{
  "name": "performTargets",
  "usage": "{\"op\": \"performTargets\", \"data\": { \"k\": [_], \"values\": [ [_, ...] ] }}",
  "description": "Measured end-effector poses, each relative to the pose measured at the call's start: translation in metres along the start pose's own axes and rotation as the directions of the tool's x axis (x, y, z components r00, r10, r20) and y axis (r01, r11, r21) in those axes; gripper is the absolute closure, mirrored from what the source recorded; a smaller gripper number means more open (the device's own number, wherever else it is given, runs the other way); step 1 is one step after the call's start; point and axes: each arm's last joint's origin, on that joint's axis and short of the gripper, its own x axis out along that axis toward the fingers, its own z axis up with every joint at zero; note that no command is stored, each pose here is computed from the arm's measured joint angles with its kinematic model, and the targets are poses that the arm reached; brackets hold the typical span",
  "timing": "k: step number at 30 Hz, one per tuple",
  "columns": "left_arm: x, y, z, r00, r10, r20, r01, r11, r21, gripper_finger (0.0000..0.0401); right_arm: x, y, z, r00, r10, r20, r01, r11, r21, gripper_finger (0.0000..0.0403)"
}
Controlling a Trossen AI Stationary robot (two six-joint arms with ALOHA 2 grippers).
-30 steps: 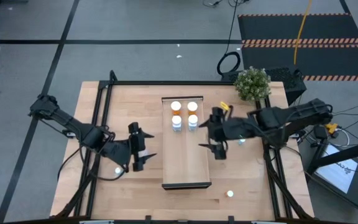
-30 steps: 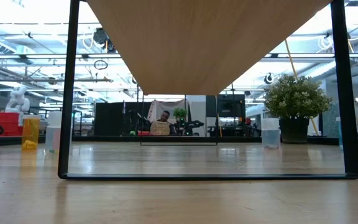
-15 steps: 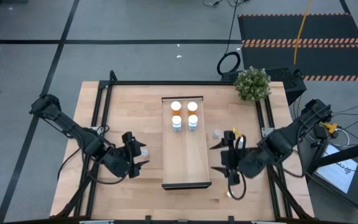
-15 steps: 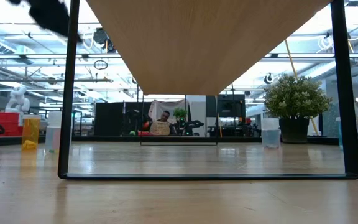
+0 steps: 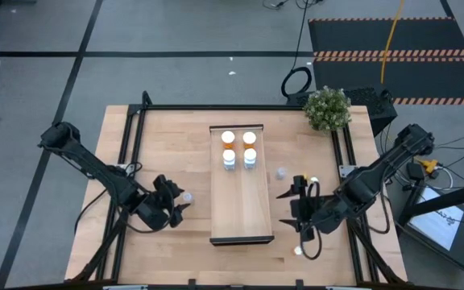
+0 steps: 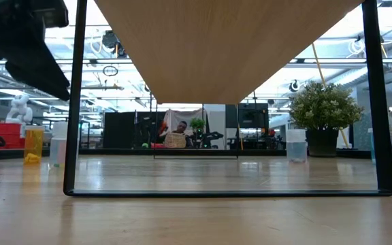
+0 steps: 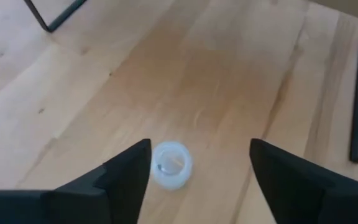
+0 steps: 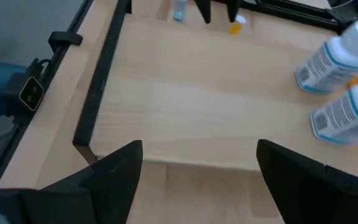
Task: Pick and place medicine bottles onto shelf by color
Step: Put the bottom transparent pill bottle on the shelf
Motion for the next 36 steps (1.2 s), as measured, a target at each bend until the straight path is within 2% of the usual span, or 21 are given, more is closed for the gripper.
{"op": "performTargets", "data": {
  "k": [4, 7, 12, 18, 23, 29, 36],
  "values": [
    [0.008, 0.002, -0.007, 1.000, 0.027, 0.015, -0.027, 1.000, 0.009, 0.0164, -0.009, -0.009, -0.012, 1.000, 0.006, 0.022, -0.007, 0.999, 0.048, 0.0095],
    [0.015, 0.000, -0.012, 0.998, 0.067, 0.016, -0.068, 0.997, 0.034, 0.0170, -0.015, -0.015, -0.019, 0.997, 0.019, 0.068, -0.024, 0.997, 0.079, 0.0095],
    [0.026, -0.001, -0.020, 0.993, 0.116, -0.002, -0.116, 0.992, 0.056, 0.0153, -0.022, -0.023, -0.032, 0.989, 0.036, 0.142, -0.053, 0.992, 0.117, 0.0095],
    [0.036, -0.002, -0.026, 0.985, 0.172, 0.008, -0.172, 0.985, 0.032, 0.0125, -0.027, -0.029, -0.042, 0.980, 0.045, 0.192, -0.072, 0.988, 0.137, 0.0095],
    [0.043, -0.003, -0.031, 0.980, 0.197, -0.004, -0.197, 0.980, 0.041, 0.0125, -0.028, -0.031, -0.044, 0.976, 0.048, 0.215, -0.079, 0.987, 0.137, 0.0095],
    [0.044, -0.003, -0.033, 0.981, 0.195, -0.020, -0.193, 0.979, 0.057, 0.0176, -0.028, -0.030, -0.044, 0.975, 0.049, 0.218, -0.077, 0.989, 0.125, 0.0095],
    [0.043, -0.005, -0.033, 0.983, 0.178, -0.038, -0.168, 0.968, 0.186, 0.0250, -0.028, -0.030, -0.044, 0.975, 0.049, 0.218, -0.077, 0.989, 0.125, 0.0095]
  ]
}}
